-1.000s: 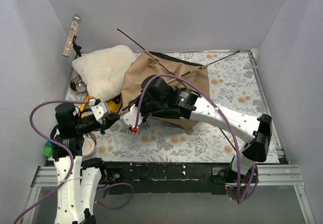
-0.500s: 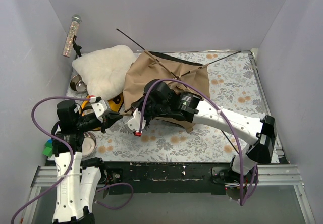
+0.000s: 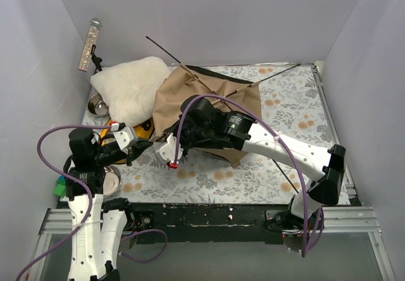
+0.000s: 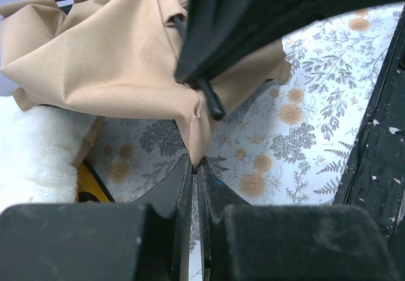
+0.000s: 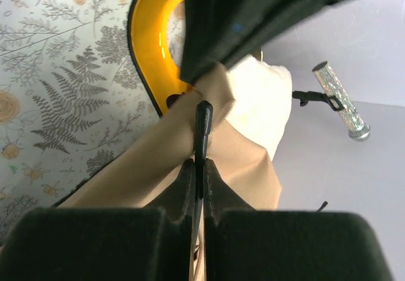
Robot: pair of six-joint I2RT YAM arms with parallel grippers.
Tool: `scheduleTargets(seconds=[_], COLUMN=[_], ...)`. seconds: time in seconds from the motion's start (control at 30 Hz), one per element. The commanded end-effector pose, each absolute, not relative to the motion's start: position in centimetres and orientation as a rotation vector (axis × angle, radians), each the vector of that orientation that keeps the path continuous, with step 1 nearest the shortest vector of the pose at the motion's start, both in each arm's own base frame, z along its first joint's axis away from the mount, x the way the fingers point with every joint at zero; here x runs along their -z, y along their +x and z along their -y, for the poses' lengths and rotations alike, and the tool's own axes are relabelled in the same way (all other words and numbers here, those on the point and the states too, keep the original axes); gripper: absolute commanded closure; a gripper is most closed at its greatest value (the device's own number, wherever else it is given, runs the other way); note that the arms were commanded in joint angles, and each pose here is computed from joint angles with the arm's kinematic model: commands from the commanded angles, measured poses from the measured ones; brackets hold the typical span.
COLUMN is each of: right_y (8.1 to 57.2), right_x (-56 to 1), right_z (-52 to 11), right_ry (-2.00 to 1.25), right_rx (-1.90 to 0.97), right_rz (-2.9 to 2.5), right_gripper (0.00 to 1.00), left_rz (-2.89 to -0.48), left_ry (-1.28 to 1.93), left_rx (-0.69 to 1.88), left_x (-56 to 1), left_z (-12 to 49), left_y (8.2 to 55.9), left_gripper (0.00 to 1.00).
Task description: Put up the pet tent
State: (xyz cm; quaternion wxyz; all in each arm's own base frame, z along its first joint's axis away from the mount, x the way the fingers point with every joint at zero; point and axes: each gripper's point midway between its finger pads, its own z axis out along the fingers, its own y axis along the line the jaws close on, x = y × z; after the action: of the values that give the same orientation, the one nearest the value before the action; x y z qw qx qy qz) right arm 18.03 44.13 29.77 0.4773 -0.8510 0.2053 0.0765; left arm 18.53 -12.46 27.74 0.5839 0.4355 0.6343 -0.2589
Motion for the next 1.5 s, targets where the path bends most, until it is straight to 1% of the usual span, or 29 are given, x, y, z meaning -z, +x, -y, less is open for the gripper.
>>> scheduleTargets(seconds=[0.0, 0.2, 0.43, 1.27, 1.47], right_y=[19.2, 18.2, 19.6, 19.3, 19.0], right_x=[-33.7, -33.0, -32.5, -31.8, -30.8], right_z=[-43.3, -41.9, -43.1, -44.3, -44.0], right_ry=[-1.983, -1.964, -1.977, -1.998, -2.029], right_rx=[-0.202, -0.246, -0.212, -0.211, -0.179], right_rz=[-0.572, -0.618, -0.698, -0.699, -0.651], right_gripper=[0.99, 0.99, 0.99, 0.99, 0.99], left_rz=[-1.418, -1.38, -1.33, -1.326, -1.339], left_ry=[1.064, 1.095, 1.14, 1.154, 1.136], left_rx=[0.552, 0.525, 0.515, 0.517, 0.529], left_x=[-27.6, -27.6, -28.2, -28.2, -28.4], left_z=[12.5, 12.5, 12.8, 12.9, 12.9], left_y=[18.1, 18.3, 17.8, 17.5, 17.7], left_gripper=[1.0, 1.0, 1.0, 1.0, 1.0])
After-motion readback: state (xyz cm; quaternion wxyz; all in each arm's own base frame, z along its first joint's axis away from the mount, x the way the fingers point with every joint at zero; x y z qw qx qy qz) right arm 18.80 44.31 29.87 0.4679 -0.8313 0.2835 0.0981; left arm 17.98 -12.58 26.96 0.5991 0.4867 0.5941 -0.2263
